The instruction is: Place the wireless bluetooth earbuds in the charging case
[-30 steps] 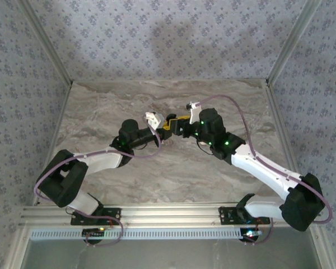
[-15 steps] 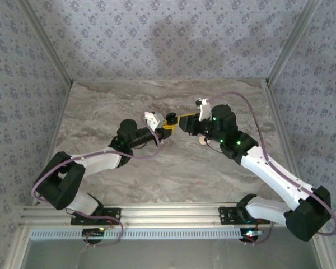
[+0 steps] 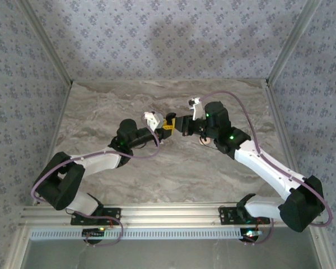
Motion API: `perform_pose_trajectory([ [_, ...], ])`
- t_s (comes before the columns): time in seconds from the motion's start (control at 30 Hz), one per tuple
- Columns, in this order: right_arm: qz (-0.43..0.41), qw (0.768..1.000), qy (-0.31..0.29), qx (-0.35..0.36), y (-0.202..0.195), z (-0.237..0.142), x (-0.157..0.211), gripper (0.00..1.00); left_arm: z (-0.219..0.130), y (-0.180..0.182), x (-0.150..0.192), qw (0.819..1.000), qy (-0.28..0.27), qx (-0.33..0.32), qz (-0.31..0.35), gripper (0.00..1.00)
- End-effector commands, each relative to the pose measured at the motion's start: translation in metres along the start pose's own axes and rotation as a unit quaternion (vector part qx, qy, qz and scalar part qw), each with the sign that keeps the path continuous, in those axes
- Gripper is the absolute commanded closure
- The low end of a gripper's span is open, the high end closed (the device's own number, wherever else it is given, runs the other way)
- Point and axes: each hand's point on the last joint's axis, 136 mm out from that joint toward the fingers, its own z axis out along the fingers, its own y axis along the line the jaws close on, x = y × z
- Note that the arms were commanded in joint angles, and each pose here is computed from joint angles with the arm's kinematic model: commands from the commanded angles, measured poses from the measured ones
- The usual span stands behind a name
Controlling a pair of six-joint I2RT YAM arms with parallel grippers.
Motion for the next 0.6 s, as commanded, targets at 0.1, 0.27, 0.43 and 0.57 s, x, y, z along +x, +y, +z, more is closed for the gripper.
perform_pose_trajectory([
  [0.1,-0.001,1.0,-0.026,-0.008,0.005,-0.001,-0.021,0.9,-0.002,-0.007,-0.025,0.999,-0.028,0.017,0.023,0.86],
  [0.27,0.003,1.0,-0.017,-0.003,0.001,0.001,-0.017,0.92,-0.002,-0.008,-0.024,0.999,-0.027,0.018,0.024,0.86],
  [0.43,0.008,1.0,-0.005,0.01,-0.005,-0.001,-0.01,0.89,-0.002,-0.007,-0.026,0.999,-0.029,0.016,0.026,0.86],
  [0.57,0.009,1.0,0.001,0.023,-0.008,-0.005,-0.006,0.84,-0.002,-0.007,-0.025,0.999,-0.028,0.016,0.026,0.86],
])
